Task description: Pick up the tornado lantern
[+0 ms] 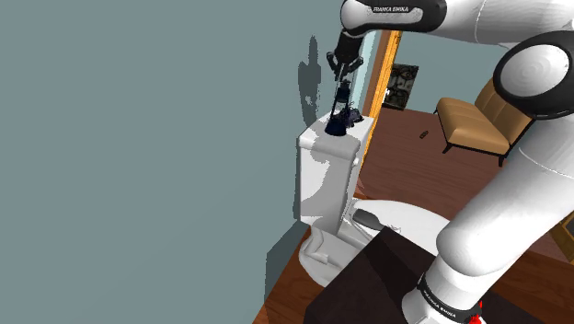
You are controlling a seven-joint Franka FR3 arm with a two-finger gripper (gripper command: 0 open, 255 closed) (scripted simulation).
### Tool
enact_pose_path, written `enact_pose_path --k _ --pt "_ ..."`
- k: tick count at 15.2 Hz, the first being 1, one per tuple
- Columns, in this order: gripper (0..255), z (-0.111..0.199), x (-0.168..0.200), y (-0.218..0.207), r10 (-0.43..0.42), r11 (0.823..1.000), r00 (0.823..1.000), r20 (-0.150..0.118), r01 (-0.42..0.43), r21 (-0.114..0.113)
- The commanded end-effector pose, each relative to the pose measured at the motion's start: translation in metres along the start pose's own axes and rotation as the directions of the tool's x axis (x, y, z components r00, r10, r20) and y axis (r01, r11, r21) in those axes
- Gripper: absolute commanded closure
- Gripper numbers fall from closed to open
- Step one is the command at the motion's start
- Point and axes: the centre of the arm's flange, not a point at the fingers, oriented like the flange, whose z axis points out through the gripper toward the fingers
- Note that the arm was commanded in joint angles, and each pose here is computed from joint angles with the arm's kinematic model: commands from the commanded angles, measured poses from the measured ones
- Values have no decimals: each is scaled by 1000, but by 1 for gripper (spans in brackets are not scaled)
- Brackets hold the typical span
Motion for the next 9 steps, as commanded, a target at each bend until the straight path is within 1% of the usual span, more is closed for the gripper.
enact_pose_path --k 1,7,9 --pt "255 -10 4 0 0 1000 1000 -1 0 0" --pt "255 -39 18 -1 0 1000 1000 -1 0 0" --pt "255 -40 18 -1 0 1000 1000 -1 0 0"
